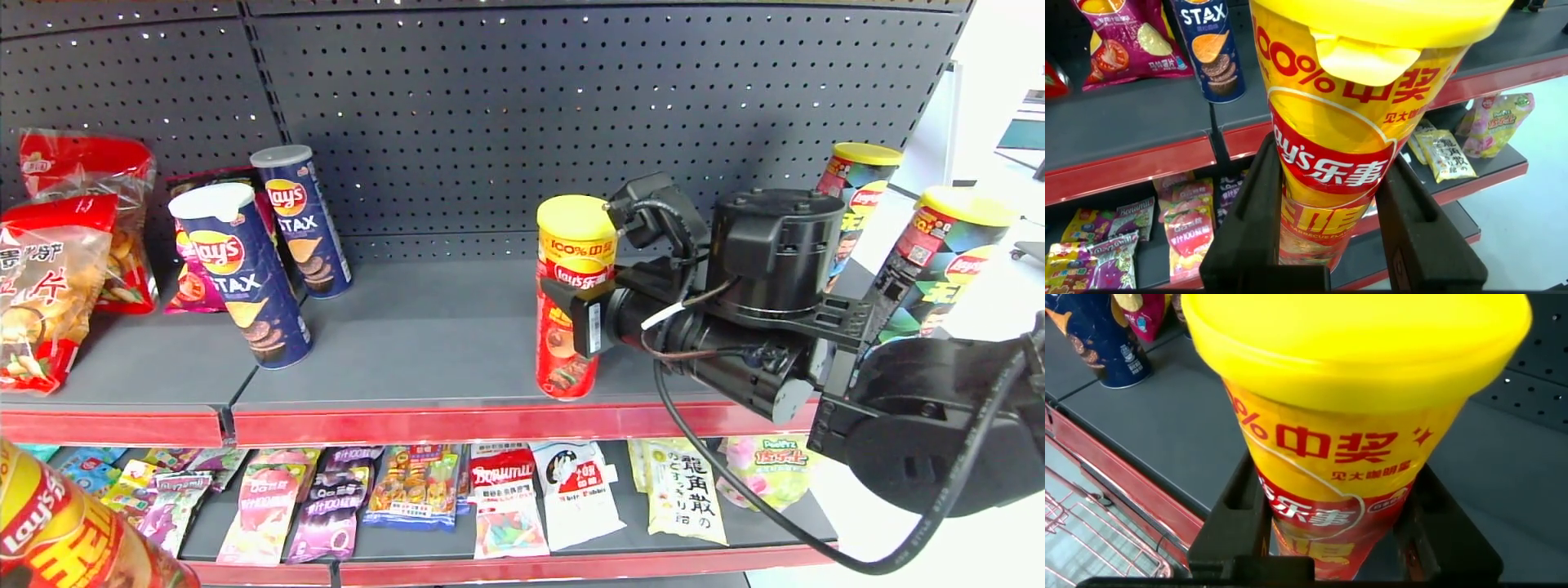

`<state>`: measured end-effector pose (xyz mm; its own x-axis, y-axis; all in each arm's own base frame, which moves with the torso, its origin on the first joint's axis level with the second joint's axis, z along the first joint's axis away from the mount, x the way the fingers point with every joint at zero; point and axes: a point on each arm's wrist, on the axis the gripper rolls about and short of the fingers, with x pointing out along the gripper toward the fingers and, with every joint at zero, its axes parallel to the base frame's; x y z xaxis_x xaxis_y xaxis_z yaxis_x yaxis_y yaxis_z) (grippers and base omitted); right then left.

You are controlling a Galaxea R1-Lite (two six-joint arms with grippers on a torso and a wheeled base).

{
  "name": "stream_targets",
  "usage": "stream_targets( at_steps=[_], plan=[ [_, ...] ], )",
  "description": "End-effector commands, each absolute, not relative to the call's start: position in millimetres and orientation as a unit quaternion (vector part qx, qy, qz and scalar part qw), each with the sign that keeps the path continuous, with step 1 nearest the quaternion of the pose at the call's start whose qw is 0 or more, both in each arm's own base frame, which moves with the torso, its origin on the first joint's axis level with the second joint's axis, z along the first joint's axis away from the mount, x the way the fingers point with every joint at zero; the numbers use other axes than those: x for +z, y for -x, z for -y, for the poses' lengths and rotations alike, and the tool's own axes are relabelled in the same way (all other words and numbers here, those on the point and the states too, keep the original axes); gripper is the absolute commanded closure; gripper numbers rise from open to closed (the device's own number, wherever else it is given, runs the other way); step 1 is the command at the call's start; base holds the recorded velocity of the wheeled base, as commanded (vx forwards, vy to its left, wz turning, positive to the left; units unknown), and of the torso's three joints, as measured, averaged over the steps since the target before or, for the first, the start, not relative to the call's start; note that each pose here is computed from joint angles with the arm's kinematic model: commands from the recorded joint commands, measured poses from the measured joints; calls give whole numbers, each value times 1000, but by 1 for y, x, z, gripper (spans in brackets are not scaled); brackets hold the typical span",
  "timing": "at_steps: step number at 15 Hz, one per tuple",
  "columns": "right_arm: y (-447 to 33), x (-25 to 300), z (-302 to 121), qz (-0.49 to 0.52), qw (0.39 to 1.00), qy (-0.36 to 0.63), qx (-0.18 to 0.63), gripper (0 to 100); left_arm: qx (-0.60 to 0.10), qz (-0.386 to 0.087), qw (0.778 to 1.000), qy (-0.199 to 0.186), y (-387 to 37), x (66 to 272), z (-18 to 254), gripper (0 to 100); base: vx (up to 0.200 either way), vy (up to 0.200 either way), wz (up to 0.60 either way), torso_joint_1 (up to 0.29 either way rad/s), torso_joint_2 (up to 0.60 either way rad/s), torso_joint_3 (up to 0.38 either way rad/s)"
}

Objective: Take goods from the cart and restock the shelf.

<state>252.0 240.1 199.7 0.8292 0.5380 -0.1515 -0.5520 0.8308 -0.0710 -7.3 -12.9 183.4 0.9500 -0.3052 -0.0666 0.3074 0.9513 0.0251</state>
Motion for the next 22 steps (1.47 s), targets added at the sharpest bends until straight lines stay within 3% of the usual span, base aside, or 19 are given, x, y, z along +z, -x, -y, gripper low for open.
stream_targets(
  at_steps=[1, 4, 5, 15, 19, 22],
  plan=[
    [-252, 197, -240, -67, 954, 58, 285, 100, -155, -30, 987, -18, 8, 183, 13, 100, 0, 0, 0, 0, 0, 0],
    [-252, 195, -240, -70, 954, 59, 284, 100, -155, -34, 987, -16, 7, 180, 13, 100, 0, 0, 0, 0, 0, 0],
    [-252, 194, -240, -71, 954, 59, 284, 0, -155, -34, 987, -16, 7, 180, 13, 100, 0, 0, 0, 0, 0, 0],
    [-232, 203, -219, -66, 955, 57, 283, 0, -156, -35, 987, -16, 7, 180, 13, 100, 0, 0, 0, 0, 0, 0],
    [-188, 201, -176, -73, 954, 61, 284, 0, -158, -37, 987, -15, 6, 180, 13, 100, 0, 0, 0, 0, 0, 0],
    [-136, 193, -112, -56, 961, 76, 261, 0, -159, -49, 986, -12, 1, 180, 12, 100, 0, 0, 0, 0, 0, 0]
  ],
)
